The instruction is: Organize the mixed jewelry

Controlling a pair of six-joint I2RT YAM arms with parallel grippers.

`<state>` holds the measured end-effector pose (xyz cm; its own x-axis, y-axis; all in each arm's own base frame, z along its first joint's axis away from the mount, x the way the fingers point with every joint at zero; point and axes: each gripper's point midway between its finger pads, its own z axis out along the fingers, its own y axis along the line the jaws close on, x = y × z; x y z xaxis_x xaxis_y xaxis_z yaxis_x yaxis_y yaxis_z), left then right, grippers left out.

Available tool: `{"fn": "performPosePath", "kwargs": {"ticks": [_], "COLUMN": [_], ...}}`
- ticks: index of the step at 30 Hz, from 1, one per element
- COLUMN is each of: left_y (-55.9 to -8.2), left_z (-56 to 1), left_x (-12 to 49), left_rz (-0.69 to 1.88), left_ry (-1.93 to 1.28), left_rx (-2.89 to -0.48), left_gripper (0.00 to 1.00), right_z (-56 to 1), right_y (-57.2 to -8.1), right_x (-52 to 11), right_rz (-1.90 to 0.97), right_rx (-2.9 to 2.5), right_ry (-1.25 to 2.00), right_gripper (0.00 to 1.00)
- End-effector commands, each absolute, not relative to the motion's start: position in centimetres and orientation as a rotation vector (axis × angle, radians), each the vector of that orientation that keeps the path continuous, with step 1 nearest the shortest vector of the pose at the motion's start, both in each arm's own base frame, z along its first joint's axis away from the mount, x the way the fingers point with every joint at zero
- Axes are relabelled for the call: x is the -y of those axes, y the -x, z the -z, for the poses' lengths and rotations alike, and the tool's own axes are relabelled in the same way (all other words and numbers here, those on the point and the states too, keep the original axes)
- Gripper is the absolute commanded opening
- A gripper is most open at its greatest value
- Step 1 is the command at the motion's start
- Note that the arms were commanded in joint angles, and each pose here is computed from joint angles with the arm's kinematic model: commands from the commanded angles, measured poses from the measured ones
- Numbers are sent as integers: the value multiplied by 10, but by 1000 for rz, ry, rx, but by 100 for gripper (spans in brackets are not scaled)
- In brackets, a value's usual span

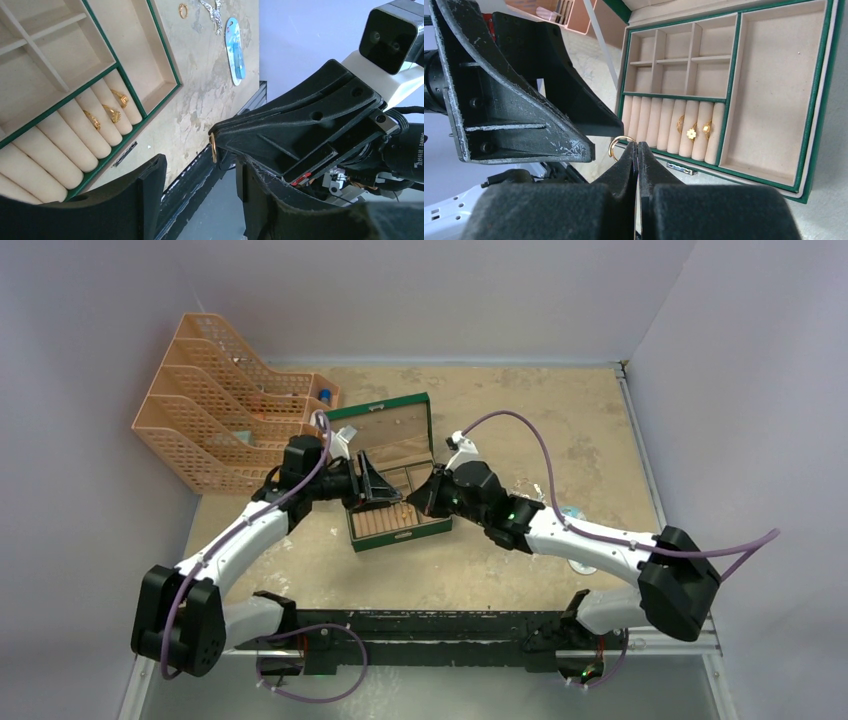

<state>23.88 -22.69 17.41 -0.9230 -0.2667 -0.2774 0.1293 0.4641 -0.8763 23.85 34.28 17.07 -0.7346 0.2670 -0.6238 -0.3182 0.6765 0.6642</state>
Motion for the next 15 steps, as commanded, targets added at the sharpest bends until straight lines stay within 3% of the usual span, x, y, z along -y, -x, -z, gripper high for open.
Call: {"fn": "performPosePath", "kwargs": {"ticks": [1, 3, 5, 15], "left_y": [-240, -239, -238, -239], "left_z": [-183, -180, -177, -172], "left_x": [235, 235, 235, 240], "left_rz": [1519, 1521, 1525, 1558], "left_ry": [73, 80, 82, 39], "left_rx": [-2301, -2310, -2322, -2321], "left_gripper": [52, 49, 39, 20], "right_z": [-184, -181, -178, -176], "right_y": [-238, -238, -238, -237], "right_x": [-357, -359, -361, -362], "right_rz": [-1107, -1103, -1102, -1108], "right_rx": [-2108, -2116, -2122, -2121], "right_ry": [76, 81, 81, 85], "right_gripper": [0, 0, 0, 0]}}
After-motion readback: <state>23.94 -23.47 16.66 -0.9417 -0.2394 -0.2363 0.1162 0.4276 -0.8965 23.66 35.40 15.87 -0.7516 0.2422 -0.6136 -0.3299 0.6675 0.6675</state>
